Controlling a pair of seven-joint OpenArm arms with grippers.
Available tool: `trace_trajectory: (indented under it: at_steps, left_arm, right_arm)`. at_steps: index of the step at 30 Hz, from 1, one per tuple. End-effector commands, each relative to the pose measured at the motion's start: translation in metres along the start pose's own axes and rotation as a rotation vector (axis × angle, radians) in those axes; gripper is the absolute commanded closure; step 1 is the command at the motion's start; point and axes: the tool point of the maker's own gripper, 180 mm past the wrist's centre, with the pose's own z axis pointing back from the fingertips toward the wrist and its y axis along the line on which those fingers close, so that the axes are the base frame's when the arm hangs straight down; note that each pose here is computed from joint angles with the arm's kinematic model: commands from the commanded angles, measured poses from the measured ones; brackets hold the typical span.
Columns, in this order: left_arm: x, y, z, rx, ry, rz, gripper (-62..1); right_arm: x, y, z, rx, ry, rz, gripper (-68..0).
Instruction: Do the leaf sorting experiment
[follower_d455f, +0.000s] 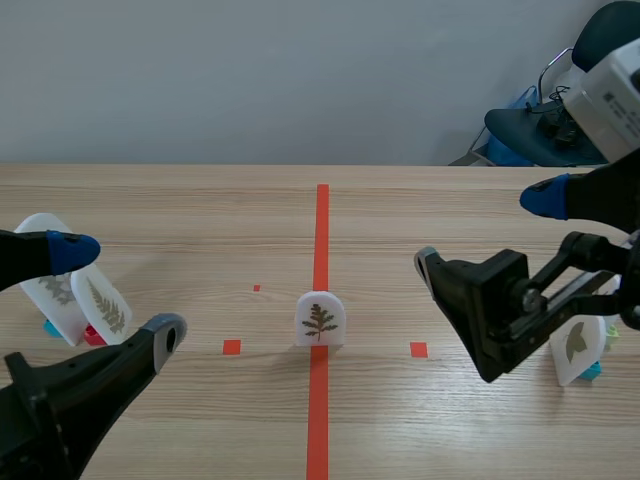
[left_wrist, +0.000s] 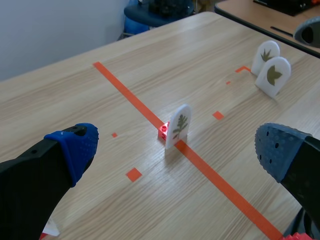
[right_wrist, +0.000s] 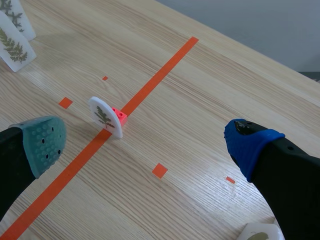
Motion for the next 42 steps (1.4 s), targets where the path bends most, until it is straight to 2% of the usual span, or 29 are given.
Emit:
trace_trajectory:
  at_steps: [1, 5, 10, 13, 18, 20, 23, 26, 29, 35, 40, 42]
  left_arm:
    - [-0.001, -0.005, -0.003, -0.019, 0.006, 0.004, -62.3]
    - [-0.017, -0.016, -0.013, -0.054, 0.043, 0.0, -62.3]
    - [-0.05, -0.032, -0.039, -0.102, 0.07, 0.01, -62.3]
    - [-0.066, -0.03, -0.06, -0.1, 0.058, 0.001, -62.3]
    - [-0.085, -0.021, -0.093, -0.089, 0.042, 0.055, -62.3]
    - [-0.09, -0.018, -0.106, -0.088, 0.025, 0.046, -62.3]
    - [-0.096, -0.018, -0.123, -0.09, 0.011, 0.045, -62.3]
    - [-0.098, -0.029, -0.137, -0.118, -0.005, 0.07, -62.3]
    - [-0.093, -0.046, -0.152, -0.149, -0.051, 0.035, -62.3]
    - [-0.091, -0.058, -0.18, -0.125, -0.075, -0.003, -62.3]
    - [-0.098, -0.051, -0.188, -0.097, -0.054, -0.021, -61.2]
    - [-0.097, -0.045, -0.189, -0.063, -0.068, -0.033, -61.0]
  right_arm:
    - [0.008, -0.006, -0.001, -0.012, -0.03, 0.013, -67.9]
    - [0.011, -0.008, -0.002, -0.016, -0.038, 0.019, -67.9]
    - [0.011, -0.012, -0.001, -0.03, -0.036, 0.029, -67.9]
    - [0.011, -0.018, 0.001, -0.051, -0.031, 0.043, -67.9]
    - [0.012, -0.025, 0.003, -0.073, -0.032, 0.052, -67.9]
    - [0.012, -0.025, 0.003, -0.074, -0.031, 0.053, -67.9]
    - [0.012, -0.026, 0.003, -0.075, -0.032, 0.052, -67.9]
    - [0.012, -0.026, 0.003, -0.075, -0.031, 0.053, -67.9]
    - [0.012, -0.026, 0.003, -0.076, -0.031, 0.055, -67.9]
    - [0.012, -0.026, 0.003, -0.079, -0.03, 0.054, -67.9]
    - [0.012, -0.026, 0.003, -0.079, -0.03, 0.054, -67.9]
    - [0.012, -0.026, 0.003, -0.079, -0.03, 0.053, -67.9]
